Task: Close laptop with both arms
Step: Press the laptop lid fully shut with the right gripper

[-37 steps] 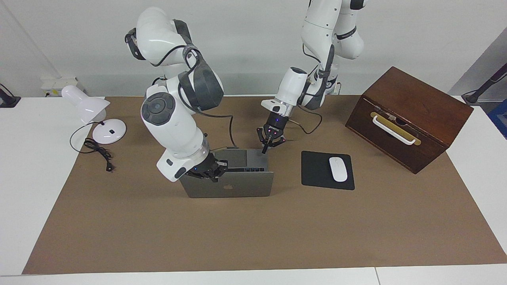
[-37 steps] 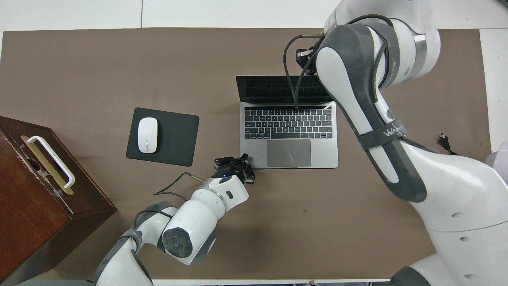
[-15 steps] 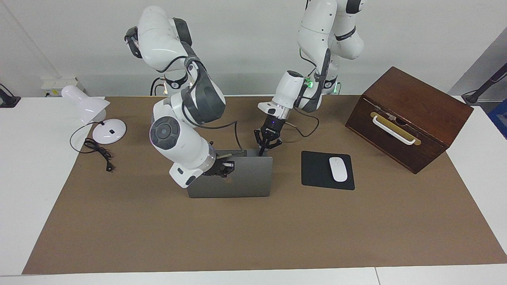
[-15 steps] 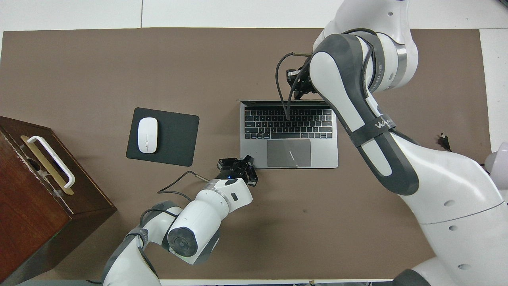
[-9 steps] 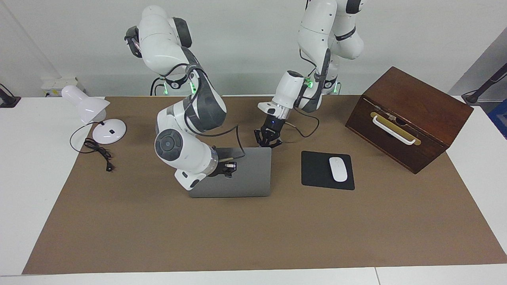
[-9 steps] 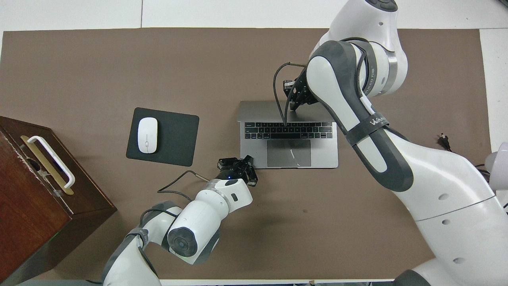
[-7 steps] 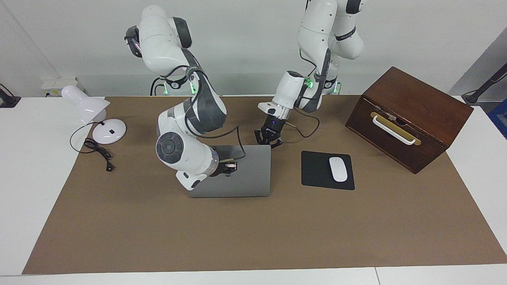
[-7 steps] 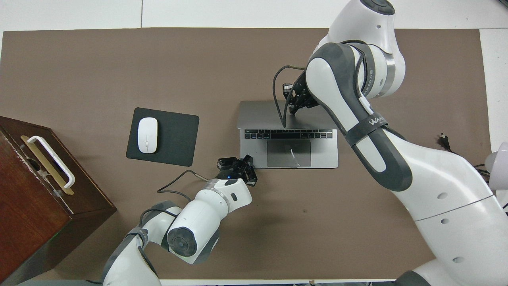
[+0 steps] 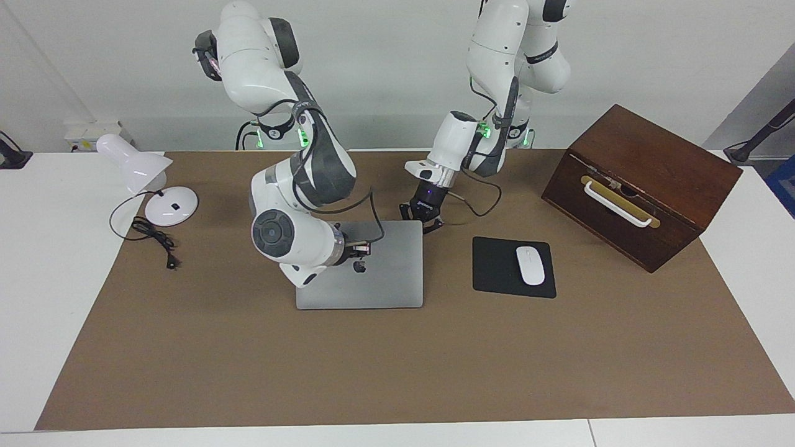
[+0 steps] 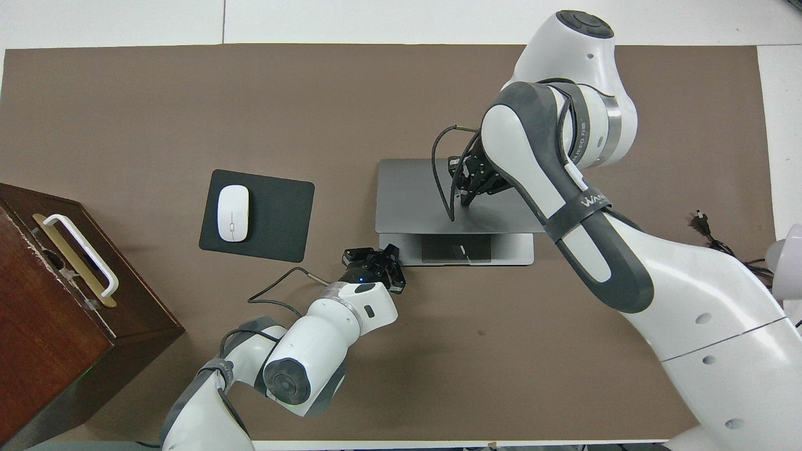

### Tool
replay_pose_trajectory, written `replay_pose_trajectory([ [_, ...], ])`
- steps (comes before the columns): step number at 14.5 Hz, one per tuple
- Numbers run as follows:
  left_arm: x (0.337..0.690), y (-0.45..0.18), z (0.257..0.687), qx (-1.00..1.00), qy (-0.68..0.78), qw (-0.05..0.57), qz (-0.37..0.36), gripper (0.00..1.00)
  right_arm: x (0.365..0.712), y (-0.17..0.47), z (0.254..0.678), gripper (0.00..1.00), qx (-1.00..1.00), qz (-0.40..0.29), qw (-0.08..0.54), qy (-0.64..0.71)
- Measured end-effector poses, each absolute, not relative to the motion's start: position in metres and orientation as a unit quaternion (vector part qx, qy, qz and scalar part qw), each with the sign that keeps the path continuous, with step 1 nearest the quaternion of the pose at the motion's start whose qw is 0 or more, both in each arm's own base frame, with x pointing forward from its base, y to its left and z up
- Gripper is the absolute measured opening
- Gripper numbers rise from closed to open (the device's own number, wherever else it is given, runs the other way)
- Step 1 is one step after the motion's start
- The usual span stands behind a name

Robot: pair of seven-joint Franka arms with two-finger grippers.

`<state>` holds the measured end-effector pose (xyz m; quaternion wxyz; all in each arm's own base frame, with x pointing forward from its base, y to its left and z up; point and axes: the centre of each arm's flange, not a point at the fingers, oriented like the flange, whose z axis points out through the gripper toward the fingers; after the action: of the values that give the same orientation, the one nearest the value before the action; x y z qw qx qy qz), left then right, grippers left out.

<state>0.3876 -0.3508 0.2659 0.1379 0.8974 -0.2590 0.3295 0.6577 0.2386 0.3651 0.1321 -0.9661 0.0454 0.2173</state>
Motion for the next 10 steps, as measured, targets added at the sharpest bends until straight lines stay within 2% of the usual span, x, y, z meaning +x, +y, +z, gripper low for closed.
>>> replay_pose_trajectory([
  [10,0.387,-0.351,0.266,0.896,-0.262,0.137,0.330,0.01,0.627,0.237,0.343,0.01,-0.958,0.258,0.115,0.051],
])
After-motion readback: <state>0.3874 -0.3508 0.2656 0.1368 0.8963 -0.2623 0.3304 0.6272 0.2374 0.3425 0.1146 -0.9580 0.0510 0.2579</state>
